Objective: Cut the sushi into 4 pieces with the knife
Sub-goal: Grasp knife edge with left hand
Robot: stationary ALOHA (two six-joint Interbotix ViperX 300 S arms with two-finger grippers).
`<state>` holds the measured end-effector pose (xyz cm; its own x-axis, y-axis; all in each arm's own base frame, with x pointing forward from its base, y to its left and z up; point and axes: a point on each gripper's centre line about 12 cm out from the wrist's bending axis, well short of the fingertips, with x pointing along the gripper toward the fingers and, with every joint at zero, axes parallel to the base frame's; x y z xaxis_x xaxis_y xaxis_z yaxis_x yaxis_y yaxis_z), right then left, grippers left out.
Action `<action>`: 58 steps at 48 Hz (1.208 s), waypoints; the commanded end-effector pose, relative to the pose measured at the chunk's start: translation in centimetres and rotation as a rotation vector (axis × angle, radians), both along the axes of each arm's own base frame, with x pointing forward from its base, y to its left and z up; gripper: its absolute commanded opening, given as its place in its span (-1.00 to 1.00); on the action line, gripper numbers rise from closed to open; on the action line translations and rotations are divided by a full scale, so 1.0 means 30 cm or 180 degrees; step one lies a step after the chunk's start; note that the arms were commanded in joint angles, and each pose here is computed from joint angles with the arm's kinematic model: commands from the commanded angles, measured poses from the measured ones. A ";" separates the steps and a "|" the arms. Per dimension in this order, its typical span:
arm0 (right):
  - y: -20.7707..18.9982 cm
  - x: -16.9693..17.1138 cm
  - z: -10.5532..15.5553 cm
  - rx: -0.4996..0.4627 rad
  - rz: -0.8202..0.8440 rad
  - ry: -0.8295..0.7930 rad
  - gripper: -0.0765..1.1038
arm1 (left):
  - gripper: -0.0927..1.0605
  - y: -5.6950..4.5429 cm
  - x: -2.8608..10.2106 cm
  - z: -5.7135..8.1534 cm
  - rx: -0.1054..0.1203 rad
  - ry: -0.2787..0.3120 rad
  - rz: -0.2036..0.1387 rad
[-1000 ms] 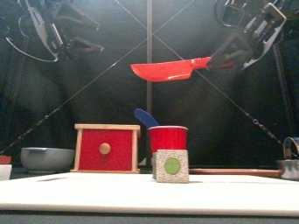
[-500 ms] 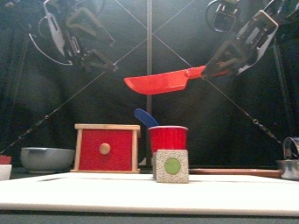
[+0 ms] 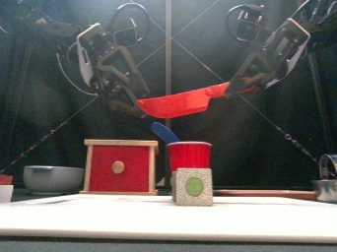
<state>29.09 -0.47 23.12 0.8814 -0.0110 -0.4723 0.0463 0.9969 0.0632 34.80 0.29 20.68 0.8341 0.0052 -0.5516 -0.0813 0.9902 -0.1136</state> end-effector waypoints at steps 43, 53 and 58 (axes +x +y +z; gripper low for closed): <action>0.001 0.032 0.011 0.0048 -0.0014 0.0023 -0.44 | 0.27 0.038 0.055 -0.026 0.0149 0.0082 -0.0002; 0.005 0.061 0.002 0.0120 0.0013 0.0273 -0.44 | 0.10 0.031 0.053 -0.034 0.0168 0.0106 -0.0036; 0.008 0.078 -0.020 0.0178 0.0036 0.0529 -0.44 | 0.08 0.031 0.053 -0.036 0.0164 0.0111 -0.0034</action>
